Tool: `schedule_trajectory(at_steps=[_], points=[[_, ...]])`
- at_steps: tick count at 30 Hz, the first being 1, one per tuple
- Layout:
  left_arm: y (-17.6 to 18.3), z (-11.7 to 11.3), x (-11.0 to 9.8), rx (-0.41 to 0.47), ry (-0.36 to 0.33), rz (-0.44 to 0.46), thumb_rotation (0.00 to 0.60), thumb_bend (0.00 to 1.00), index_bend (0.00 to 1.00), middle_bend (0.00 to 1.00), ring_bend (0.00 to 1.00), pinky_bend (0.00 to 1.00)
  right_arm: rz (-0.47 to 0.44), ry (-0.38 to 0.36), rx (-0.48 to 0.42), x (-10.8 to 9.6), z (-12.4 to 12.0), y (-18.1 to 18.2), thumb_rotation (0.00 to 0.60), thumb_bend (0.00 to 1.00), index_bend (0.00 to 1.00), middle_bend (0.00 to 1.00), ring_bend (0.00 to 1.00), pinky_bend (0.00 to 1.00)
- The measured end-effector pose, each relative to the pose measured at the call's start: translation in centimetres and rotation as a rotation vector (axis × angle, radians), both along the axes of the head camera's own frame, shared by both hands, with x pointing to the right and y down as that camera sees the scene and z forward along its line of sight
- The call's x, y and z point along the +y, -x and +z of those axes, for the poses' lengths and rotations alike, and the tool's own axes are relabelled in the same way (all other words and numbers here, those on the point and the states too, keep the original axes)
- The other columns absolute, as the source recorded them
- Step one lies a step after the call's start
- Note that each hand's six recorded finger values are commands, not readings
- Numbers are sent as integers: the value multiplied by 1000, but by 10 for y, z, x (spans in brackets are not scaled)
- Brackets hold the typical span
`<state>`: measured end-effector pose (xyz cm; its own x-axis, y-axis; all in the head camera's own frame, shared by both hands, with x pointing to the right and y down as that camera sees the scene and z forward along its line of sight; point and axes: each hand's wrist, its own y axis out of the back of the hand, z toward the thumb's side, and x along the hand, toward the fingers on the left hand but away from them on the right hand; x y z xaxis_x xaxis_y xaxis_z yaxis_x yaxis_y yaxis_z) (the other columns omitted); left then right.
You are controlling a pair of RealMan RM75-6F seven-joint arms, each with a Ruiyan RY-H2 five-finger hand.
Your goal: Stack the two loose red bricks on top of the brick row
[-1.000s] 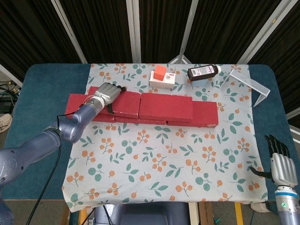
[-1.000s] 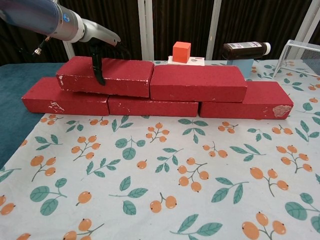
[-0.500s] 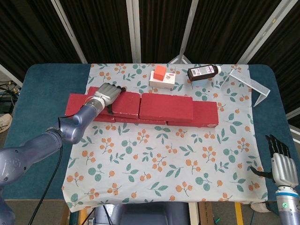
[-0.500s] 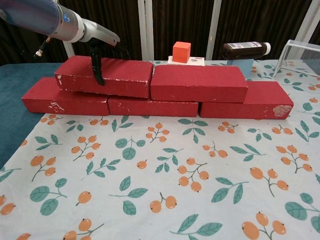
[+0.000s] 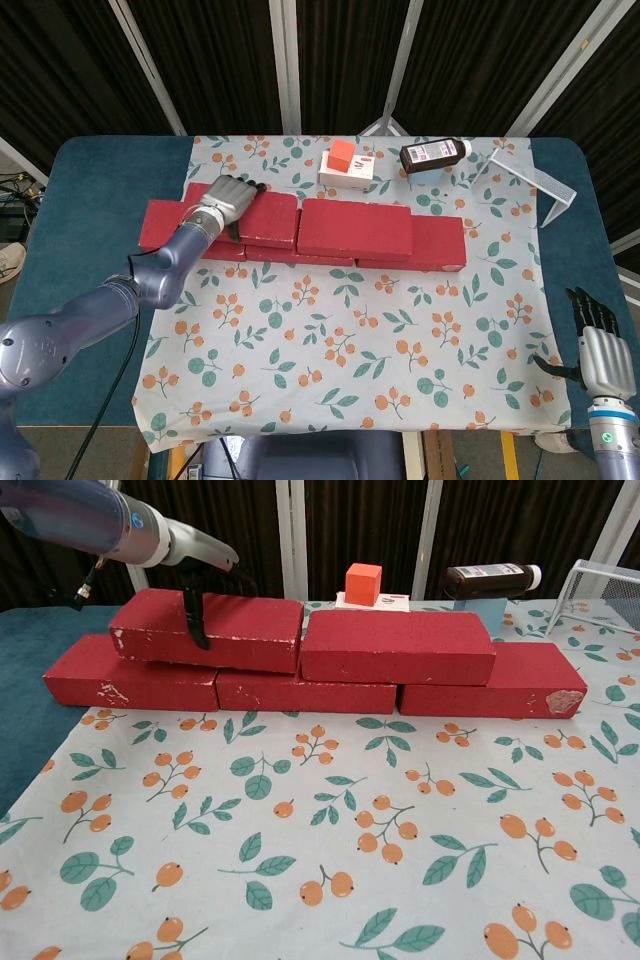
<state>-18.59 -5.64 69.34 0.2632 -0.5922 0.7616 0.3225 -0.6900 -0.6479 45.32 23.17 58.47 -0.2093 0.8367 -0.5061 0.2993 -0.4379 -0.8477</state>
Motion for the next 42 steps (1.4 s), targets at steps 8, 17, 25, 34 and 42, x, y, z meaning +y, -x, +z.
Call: schedule_trajectory(at_steps=[8, 17, 25, 34, 42], points=[[1, 0, 0, -1, 2, -9, 600, 58, 331, 281, 186, 207, 3, -2, -1, 0, -1, 0, 600, 54, 0, 11, 0, 0], [-4, 2, 3, -1, 9, -2, 600, 57, 330, 280, 186, 207, 3, -4, -1, 0, -1, 0, 600, 54, 0, 11, 0, 0], [-5, 4, 3, -9, 8, 2, 600, 58, 330, 279, 186, 207, 1, -1, -2, 0, 0, 0, 600, 54, 0, 10, 0, 0], [-5, 6, 6, -12, 16, -3, 600, 58, 329, 279, 186, 207, 2, -2, -3, 0, 1, 0, 600, 55, 0, 11, 0, 0], [-7, 7, 8, -9, 24, -4, 600, 58, 329, 280, 186, 207, 5, -4, -1, -1, 1, 0, 600, 54, 0, 10, 0, 0]])
